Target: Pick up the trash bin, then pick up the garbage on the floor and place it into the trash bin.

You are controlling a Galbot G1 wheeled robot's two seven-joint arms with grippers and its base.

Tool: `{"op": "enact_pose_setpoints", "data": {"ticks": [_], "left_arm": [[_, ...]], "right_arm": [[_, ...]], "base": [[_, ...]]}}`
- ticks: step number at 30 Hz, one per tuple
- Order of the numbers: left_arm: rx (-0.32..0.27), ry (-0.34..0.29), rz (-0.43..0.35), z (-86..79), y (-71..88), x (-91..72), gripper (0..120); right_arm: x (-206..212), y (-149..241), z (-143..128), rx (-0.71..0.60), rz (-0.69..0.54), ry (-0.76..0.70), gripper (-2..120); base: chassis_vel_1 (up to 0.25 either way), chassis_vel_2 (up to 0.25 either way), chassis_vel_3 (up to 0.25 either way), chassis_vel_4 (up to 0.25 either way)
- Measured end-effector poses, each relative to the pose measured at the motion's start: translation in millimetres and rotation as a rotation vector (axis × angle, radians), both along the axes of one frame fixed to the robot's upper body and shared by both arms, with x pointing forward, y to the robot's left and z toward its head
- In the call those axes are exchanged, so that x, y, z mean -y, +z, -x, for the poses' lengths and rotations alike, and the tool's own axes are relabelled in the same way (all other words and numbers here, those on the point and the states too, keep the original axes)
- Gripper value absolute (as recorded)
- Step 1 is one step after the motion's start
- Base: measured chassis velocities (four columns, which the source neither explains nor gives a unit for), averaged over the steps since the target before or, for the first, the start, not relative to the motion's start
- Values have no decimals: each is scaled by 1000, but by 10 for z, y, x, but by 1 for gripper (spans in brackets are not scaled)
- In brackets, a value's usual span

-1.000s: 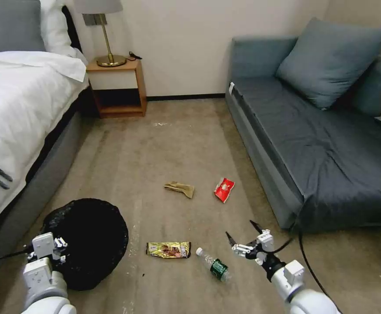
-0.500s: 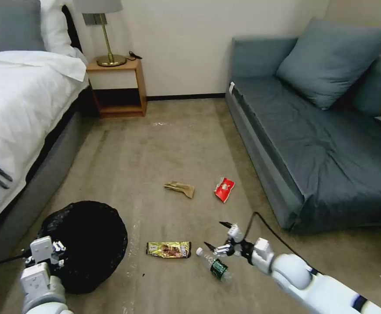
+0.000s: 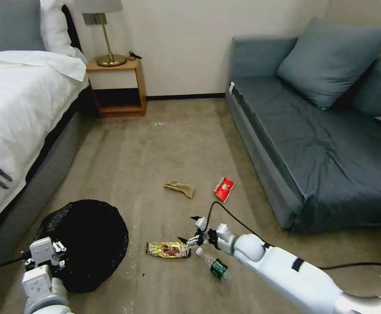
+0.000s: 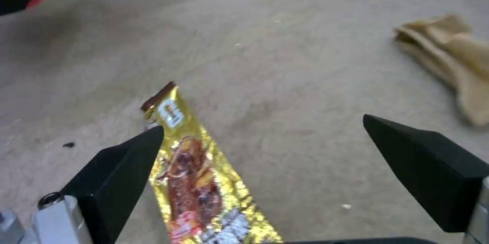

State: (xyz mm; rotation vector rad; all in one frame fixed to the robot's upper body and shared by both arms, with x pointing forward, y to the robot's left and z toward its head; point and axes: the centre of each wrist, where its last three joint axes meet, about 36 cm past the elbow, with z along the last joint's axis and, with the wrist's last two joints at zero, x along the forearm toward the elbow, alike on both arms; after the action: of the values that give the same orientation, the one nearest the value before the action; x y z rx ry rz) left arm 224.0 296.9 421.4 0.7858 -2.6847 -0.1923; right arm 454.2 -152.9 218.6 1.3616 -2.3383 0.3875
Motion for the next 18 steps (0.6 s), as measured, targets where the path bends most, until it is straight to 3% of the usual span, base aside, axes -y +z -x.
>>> {"op": "enact_pose_setpoints", "data": {"ticks": [18], "left_arm": [[20, -16, -13, -98, 47, -43, 7]], "right_arm": [[-250, -615, -66, -67, 102, 58, 100]], "base": [[0, 0, 0, 0]]}}
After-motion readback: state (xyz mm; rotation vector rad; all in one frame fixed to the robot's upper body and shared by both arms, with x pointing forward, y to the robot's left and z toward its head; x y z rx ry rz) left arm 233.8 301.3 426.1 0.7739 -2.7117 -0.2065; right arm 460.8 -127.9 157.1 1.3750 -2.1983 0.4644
